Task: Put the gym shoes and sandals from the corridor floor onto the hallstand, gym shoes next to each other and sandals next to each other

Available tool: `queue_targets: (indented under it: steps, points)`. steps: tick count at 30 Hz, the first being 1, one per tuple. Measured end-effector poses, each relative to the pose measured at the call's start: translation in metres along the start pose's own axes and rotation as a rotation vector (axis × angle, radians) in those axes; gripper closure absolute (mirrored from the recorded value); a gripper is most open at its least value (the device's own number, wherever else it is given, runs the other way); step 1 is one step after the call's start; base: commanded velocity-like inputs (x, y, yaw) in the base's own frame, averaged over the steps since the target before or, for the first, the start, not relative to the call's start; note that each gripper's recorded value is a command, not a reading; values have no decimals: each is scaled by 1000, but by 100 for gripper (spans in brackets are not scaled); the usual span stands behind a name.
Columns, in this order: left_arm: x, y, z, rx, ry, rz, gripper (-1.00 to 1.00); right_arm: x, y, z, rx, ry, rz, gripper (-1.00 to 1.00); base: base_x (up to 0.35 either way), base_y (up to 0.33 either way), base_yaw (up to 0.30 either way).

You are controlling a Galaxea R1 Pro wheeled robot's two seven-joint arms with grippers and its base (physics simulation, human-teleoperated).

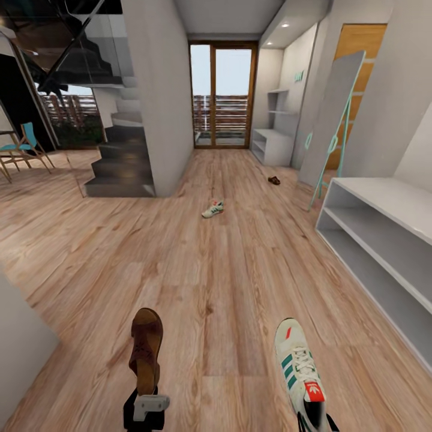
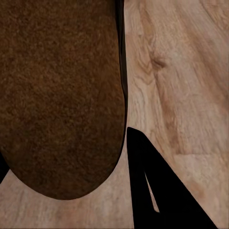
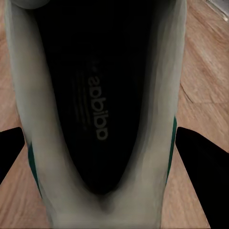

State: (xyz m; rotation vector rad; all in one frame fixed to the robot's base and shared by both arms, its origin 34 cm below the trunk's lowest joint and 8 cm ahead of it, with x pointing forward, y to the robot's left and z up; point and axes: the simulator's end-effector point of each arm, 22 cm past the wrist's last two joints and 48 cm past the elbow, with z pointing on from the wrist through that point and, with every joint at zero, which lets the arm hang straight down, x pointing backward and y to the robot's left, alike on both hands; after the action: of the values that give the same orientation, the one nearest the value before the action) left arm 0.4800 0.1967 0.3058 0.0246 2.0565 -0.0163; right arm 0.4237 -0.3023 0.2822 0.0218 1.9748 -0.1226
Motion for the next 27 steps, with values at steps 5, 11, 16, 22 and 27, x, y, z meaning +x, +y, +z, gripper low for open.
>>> queue_targets:
  steps: [5,11,16,22,27]
  points:
    - [0,0,0,1,0,1,100,0,0,0,0,0,0,100,309,-173,0]
    - [0,0,0,1,0,1,100,0,0,0,0,0,0,100,306,-188,0]
    - [0,0,0,1,0,1,100,0,0,0,0,-1,0,100,306,-190,0]
    - [0,0,0,1,0,1,100,0,0,0,0,0,0,100,306,-190,0]
    - [0,0,0,1,0,1,100,0,0,0,0,0,0,100,306,-189,0]
